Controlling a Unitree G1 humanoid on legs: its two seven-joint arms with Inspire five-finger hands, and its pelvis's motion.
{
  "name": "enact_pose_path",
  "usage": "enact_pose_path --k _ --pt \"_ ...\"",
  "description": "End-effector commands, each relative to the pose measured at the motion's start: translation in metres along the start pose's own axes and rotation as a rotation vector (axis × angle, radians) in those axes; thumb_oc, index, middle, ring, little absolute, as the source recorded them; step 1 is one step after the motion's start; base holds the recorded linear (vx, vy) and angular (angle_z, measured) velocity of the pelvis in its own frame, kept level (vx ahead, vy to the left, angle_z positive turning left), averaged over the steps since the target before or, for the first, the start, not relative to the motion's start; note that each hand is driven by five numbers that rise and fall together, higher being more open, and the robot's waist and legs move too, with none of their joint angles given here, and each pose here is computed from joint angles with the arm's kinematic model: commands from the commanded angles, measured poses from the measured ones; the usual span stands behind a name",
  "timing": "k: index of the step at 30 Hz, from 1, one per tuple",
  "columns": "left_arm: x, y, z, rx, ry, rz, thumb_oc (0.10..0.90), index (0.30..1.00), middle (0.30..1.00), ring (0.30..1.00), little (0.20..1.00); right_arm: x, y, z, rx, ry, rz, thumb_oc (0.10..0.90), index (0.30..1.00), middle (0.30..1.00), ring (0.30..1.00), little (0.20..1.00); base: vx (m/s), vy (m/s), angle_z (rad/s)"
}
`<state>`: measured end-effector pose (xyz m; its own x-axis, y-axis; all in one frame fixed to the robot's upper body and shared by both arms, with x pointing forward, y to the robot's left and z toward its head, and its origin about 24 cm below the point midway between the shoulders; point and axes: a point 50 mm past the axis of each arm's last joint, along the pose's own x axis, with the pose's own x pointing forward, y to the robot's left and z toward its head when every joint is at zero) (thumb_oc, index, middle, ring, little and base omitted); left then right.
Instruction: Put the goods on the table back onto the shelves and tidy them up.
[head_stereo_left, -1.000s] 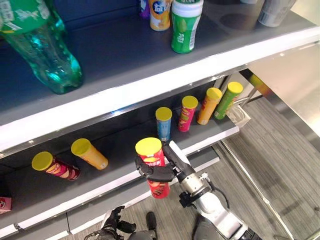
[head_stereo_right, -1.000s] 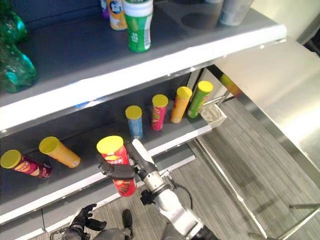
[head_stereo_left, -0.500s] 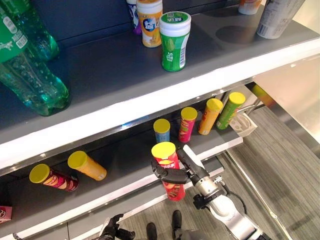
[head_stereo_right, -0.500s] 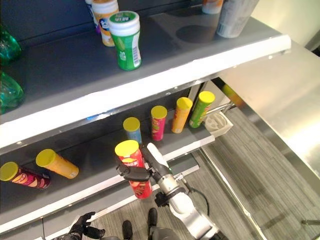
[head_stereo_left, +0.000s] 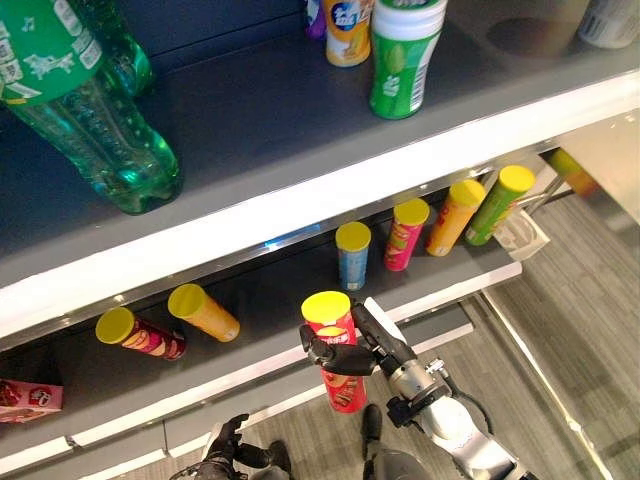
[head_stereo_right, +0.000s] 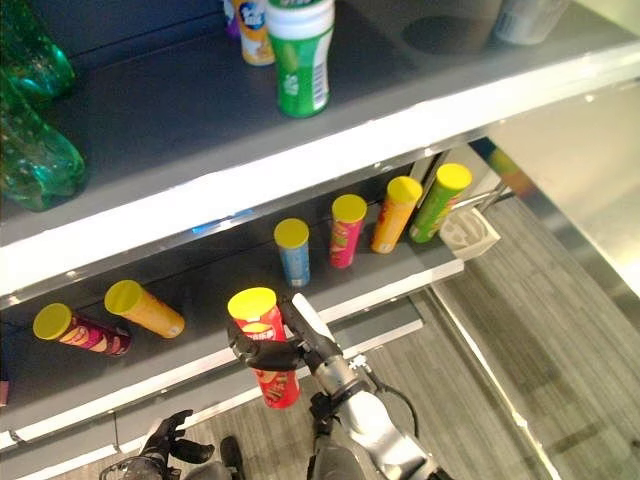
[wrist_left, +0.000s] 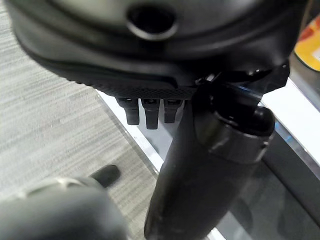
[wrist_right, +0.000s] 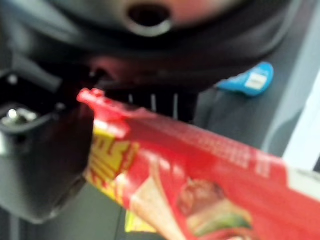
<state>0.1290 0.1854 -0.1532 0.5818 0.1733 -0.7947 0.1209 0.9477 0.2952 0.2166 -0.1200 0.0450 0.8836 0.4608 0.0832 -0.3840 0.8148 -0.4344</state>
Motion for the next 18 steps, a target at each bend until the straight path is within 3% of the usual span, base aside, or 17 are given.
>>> enact_pose_path --k 1,10,18 --pt "-0.007 -0.005 -0.014 0.077 -0.001 -0.026 0.8 0.9 0.9 0.9 0.9 0.014 -0.002 0.057 0.054 -0.33 -0.083 0.4 0.3 0.3 0.3 0.3 -0.11 0.211 0.22" --pt "-0.001 -0.021 0.027 0.168 -0.168 -0.075 0.8 0.9 0.9 0.9 0.9 0.016 -0.004 0.061 -0.091 -0.35 -0.228 0.4 0.3 0.3 0.3 0.3 -0.26 0.305 -0.2" --pt "0.001 -0.009 0.034 0.031 -0.179 0.01 0.8 0.9 0.9 0.9 0.9 0.023 0.012 0.05 -0.003 -0.306 -0.217 0.4 0.3 0.3 0.3 0.3 -0.17 0.072 -0.2"
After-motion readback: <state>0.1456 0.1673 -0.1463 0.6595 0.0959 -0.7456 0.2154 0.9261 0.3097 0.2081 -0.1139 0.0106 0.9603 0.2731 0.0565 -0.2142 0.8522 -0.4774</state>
